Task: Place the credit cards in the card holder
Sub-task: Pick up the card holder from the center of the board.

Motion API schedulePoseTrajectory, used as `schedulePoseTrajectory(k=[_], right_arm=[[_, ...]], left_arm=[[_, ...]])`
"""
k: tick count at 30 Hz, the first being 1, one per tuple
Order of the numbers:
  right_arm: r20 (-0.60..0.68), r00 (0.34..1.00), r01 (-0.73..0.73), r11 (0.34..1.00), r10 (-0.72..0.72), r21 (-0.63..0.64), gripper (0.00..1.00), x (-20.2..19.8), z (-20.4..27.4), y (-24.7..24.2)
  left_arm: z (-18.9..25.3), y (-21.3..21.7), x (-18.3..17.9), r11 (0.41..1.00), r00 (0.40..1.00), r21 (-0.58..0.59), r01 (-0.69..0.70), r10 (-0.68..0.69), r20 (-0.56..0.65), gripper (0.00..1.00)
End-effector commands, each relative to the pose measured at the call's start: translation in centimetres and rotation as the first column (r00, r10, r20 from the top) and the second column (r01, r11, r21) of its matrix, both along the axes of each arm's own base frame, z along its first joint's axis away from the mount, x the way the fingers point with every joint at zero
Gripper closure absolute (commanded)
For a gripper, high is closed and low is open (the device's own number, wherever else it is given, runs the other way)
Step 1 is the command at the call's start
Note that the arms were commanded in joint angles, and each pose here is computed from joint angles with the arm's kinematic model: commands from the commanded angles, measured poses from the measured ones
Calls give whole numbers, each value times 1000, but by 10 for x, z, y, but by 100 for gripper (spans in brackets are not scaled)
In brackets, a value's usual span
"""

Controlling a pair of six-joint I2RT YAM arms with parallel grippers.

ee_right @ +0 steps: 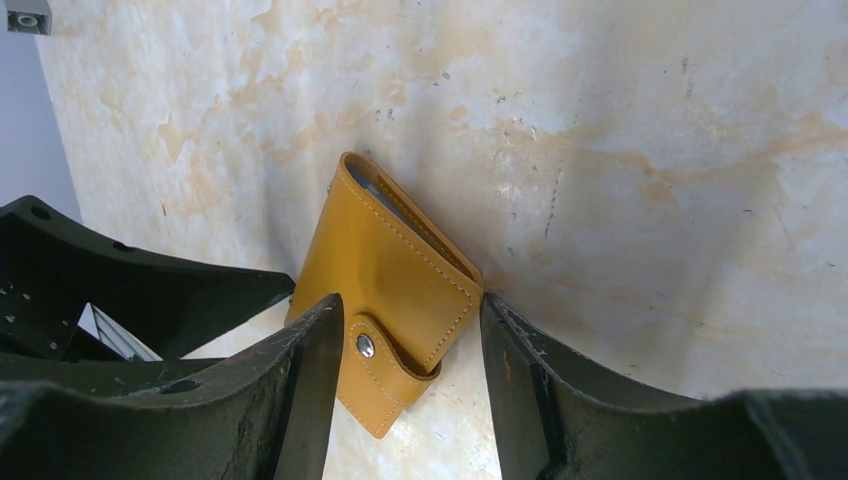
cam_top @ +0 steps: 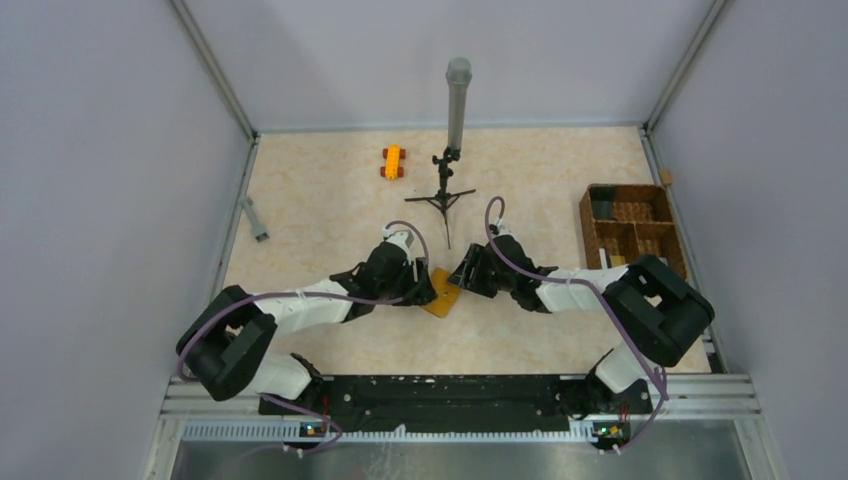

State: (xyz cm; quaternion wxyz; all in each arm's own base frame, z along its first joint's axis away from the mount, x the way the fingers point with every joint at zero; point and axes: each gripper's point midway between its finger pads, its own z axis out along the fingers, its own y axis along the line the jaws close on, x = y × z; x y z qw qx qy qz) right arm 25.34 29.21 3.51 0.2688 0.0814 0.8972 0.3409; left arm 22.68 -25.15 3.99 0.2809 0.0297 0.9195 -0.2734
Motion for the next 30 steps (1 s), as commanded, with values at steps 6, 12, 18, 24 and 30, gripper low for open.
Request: schedulePoseTrajectory(k=[6,12,18,24,30], right_arm=[[11,1000,-6,999,7,-43,48,1,-4,0],[18,1000,-12,999,13,-44,48,0,-2,-1],[98,995,-18,997,25,-71,44,7,26,-13],[223,970,-78,995,92,-69,30,15,68,-33],[283,946,-145,987,160,-72,19,14,88,-44]], left_arm=[[-6,-11,3,1000,999,-28,-1,0,-36,40],[-6,-14,2,999,999,-40,11,-13,-41,66],[10,-12,3,998,999,-52,34,-33,13,100],[41,-16,2,988,989,-126,90,-74,127,100],[39,3,8,994,996,-111,1,9,89,91]])
